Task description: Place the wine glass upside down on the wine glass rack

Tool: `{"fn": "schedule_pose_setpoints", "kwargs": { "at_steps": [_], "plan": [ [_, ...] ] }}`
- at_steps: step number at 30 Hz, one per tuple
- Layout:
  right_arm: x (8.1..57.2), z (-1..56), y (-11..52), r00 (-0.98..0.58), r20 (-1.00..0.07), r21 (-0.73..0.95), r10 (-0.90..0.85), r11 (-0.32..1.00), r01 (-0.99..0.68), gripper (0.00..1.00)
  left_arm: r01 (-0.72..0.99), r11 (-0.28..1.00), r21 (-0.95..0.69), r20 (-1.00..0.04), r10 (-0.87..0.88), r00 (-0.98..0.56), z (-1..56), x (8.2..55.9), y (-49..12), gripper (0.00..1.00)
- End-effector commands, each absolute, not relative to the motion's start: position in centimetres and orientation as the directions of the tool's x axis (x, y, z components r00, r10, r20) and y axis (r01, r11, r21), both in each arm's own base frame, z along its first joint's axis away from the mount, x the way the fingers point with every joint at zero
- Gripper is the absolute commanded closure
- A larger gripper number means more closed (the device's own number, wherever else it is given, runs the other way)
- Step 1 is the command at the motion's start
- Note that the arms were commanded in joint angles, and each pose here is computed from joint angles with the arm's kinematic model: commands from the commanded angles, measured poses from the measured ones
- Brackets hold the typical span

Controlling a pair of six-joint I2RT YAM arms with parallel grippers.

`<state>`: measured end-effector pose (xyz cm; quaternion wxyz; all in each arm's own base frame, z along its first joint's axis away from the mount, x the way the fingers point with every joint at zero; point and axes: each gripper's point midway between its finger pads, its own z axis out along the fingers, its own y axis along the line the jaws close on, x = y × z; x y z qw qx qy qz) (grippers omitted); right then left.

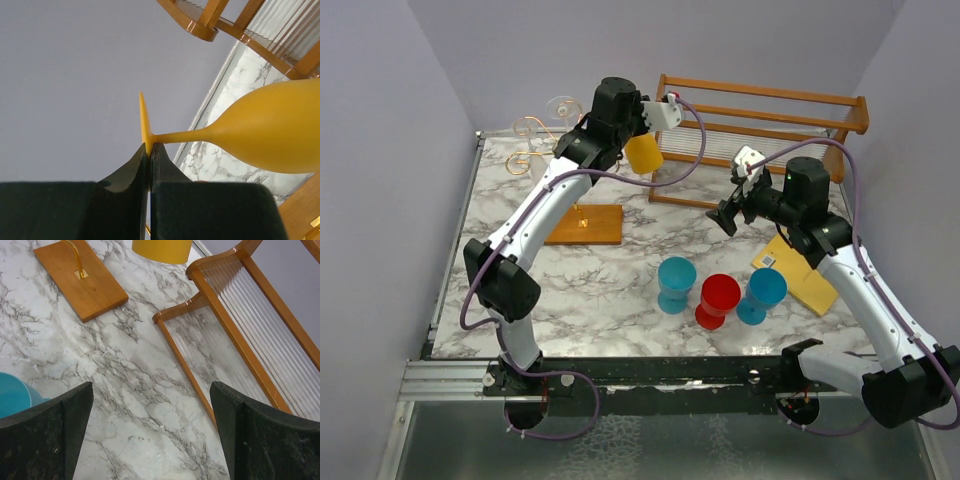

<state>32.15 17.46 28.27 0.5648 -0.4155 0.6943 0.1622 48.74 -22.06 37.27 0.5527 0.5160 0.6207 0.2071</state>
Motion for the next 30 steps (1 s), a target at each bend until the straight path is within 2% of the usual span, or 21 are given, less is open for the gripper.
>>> {"fn": "schedule_pose_setpoints", "kwargs": {
  "at_steps": [1, 11, 30],
  "plan": [
    [32.6, 28.3, 17.3, 0.001, -0.919, -0.261, -0.394, 0.606, -0.751, 0.00, 0.355, 0.389, 0.850, -0.444, 0.892, 0.086, 38.6, 49.4, -20.8, 1.00],
    [32.6, 28.1, 17.3, 0.003, -0.915, -0.268, -0.402, 0.604, -0.751, 0.00, 0.348, 0.374, 0.860, -0.404, 0.915, 0.015, 38.0, 49.4, -19.4, 1.00],
    [32.6, 28.0, 17.3, 0.002, -0.913, -0.268, -0.407, 0.598, -0.755, 0.00, 0.339, 0.400, 0.851, -0.411, 0.911, -0.044, 38.7, 47.9, -16.7, 1.00]
  ]
}}
